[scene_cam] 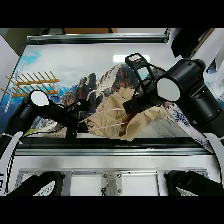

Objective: Fold the clothes and pants, and hang the long-sleeved shirts on hangers.

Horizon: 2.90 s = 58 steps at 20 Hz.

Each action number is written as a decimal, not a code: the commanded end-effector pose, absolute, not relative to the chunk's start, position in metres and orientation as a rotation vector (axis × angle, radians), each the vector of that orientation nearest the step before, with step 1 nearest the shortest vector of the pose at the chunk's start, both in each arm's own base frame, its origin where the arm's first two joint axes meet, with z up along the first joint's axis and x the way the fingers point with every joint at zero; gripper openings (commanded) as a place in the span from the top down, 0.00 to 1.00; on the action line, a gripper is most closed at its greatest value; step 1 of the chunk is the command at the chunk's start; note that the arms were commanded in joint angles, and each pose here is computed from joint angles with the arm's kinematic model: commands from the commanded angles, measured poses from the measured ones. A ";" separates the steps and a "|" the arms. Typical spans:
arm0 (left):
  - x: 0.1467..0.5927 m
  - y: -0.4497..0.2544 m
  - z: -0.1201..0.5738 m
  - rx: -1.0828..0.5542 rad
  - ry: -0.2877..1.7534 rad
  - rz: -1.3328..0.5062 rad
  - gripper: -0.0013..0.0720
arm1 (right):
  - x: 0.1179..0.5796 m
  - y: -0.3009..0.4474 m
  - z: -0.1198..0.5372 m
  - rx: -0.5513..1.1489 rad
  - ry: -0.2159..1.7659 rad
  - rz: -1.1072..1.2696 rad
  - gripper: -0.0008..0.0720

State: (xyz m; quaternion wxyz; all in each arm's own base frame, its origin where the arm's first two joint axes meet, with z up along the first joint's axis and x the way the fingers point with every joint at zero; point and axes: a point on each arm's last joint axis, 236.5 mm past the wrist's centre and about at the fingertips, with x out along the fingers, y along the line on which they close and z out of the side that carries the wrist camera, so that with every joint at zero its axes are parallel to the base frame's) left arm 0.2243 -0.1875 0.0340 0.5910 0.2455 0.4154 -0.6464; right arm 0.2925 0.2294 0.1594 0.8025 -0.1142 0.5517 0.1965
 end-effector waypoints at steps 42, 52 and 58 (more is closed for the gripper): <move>0.233 -0.210 0.003 0.444 0.865 -1.521 0.96 | 0.269 0.320 0.172 -0.058 1.133 0.647 0.93; 0.233 -0.210 0.003 0.444 0.865 -1.522 0.96 | 0.254 0.330 0.179 -0.071 1.131 0.751 0.42; 0.233 -0.210 0.003 0.444 0.865 -1.522 0.96 | 0.250 0.300 0.216 -0.090 1.036 0.792 0.32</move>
